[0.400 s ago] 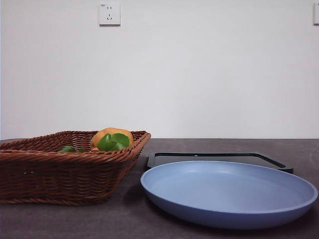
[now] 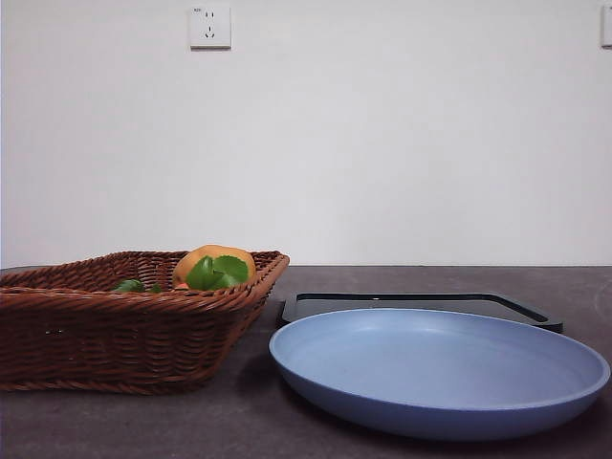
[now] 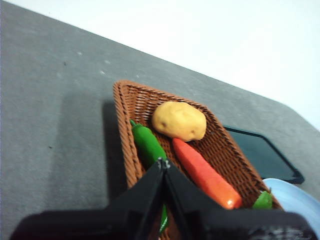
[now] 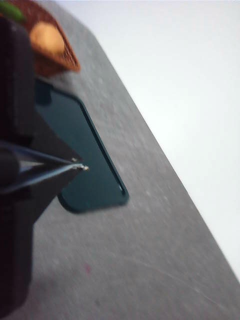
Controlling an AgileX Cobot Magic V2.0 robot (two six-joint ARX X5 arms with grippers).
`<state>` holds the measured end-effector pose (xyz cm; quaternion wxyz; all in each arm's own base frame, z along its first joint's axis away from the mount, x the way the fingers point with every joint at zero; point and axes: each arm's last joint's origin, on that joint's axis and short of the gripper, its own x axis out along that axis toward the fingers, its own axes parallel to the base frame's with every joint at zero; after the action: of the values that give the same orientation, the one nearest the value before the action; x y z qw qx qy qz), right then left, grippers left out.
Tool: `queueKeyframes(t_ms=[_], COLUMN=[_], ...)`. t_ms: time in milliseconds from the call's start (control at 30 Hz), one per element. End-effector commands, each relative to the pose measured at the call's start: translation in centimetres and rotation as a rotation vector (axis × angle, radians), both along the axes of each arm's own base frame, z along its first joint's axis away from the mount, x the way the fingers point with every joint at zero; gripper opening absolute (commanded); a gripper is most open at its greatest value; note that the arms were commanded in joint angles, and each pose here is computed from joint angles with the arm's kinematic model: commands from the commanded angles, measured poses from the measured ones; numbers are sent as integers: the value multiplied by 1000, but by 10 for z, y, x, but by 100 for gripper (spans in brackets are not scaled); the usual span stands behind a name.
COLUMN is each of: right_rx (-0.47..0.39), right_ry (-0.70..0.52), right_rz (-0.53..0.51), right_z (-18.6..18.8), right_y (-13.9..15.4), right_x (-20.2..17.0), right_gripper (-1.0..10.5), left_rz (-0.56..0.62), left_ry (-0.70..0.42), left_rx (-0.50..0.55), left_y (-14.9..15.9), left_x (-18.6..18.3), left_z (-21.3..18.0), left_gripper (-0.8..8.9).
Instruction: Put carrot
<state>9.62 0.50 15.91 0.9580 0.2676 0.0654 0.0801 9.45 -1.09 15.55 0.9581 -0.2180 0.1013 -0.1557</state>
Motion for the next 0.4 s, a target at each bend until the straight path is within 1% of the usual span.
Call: queueKeyframes(t_ms=[33, 200, 300, 400], right_rx=[74, 86, 92, 84], right_ry=[35, 122, 156, 197], right_rz=[29, 78, 110, 141], right_z=[4, 23, 41, 59], right_y=[1, 3, 4, 4], right_x=[-1, -3, -1, 3], right_gripper=[3, 3, 3, 3], left_rz=[2, 1, -6, -48], left_ry=[4, 16, 46, 65], left_rx=[-30, -15, -9, 41], left_y=[0, 0, 0, -1], left_x=[-1, 2, 9, 20], left_z=[9, 36, 54, 71], left_gripper=[7, 7, 7, 7])
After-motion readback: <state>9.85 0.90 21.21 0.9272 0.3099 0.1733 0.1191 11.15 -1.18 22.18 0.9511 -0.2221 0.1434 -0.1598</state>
